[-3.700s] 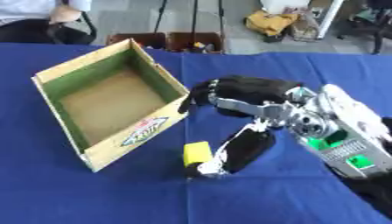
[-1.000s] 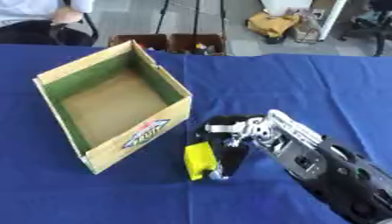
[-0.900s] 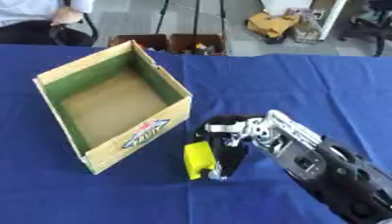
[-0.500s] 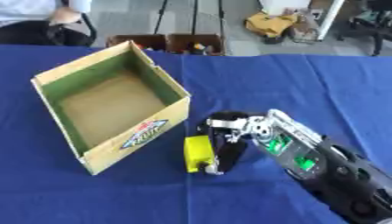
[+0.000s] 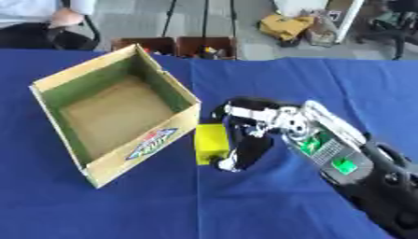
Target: Pick up objects on the table and place them in the box.
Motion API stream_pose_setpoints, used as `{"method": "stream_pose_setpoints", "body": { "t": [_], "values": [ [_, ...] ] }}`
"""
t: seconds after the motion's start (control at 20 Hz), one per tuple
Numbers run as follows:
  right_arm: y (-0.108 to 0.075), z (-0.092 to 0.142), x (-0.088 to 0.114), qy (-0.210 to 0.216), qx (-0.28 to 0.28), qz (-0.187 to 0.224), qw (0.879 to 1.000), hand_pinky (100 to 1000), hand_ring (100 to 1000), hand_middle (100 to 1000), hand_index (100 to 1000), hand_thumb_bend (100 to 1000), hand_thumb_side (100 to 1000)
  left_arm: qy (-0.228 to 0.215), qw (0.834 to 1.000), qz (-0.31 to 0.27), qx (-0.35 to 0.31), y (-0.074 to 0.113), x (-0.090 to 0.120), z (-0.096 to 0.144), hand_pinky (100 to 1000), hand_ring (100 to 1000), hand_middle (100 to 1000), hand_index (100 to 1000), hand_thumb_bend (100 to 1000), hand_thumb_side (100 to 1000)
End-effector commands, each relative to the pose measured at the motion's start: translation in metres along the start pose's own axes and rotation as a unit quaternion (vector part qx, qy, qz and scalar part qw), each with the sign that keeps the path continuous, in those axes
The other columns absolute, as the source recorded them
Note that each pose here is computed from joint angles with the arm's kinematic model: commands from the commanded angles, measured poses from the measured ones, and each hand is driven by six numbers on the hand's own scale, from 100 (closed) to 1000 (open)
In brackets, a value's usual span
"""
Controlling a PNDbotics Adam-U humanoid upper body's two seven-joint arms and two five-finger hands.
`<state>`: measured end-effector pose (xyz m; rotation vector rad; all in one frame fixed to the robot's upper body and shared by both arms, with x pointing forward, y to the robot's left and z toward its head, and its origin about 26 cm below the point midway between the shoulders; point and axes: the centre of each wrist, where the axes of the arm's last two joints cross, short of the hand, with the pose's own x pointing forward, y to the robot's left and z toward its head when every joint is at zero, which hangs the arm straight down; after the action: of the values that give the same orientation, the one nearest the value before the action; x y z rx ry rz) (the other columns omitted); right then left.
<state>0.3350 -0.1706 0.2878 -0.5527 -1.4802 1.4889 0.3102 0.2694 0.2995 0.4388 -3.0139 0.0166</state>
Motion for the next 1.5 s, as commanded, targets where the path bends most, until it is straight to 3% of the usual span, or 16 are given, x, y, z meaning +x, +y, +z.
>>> {"method": "stream_pose_setpoints", "body": {
  "t": [0.05,0.1,0.15,0.55,1.05,1.5],
  "values": [
    [-0.028,0.029,0.01,-0.011,-0.059,0.003,0.998,381,460,486,523,100,194,-0.017,1.0,-0.008,-0.004,0.005,0.004,-0.008,724,905,868,925,100,917],
    [-0.034,0.034,0.012,-0.014,-0.076,0.002,0.997,380,459,487,522,100,372,-0.017,1.0,-0.008,-0.004,0.005,0.004,-0.008,724,905,868,925,100,917],
    [-0.039,0.039,0.014,-0.016,-0.089,0.002,0.996,379,457,483,521,100,210,-0.018,1.0,-0.009,-0.004,0.005,0.004,-0.009,725,905,868,925,100,917],
    [-0.08,0.037,0.021,-0.005,-0.155,-0.003,0.988,378,454,482,521,100,223,-0.016,1.0,-0.007,-0.008,0.004,0.004,-0.008,724,906,868,925,100,916],
    [-0.107,-0.024,0.021,0.042,-0.216,-0.019,0.975,373,449,475,514,100,235,-0.016,1.0,0.002,-0.013,0.0,0.005,-0.009,723,907,867,925,100,916],
    [-0.101,-0.08,0.016,0.088,-0.249,-0.028,0.964,365,442,469,507,100,229,-0.026,0.999,0.017,-0.015,-0.005,0.007,-0.014,722,907,867,924,100,915]
  ]
}}
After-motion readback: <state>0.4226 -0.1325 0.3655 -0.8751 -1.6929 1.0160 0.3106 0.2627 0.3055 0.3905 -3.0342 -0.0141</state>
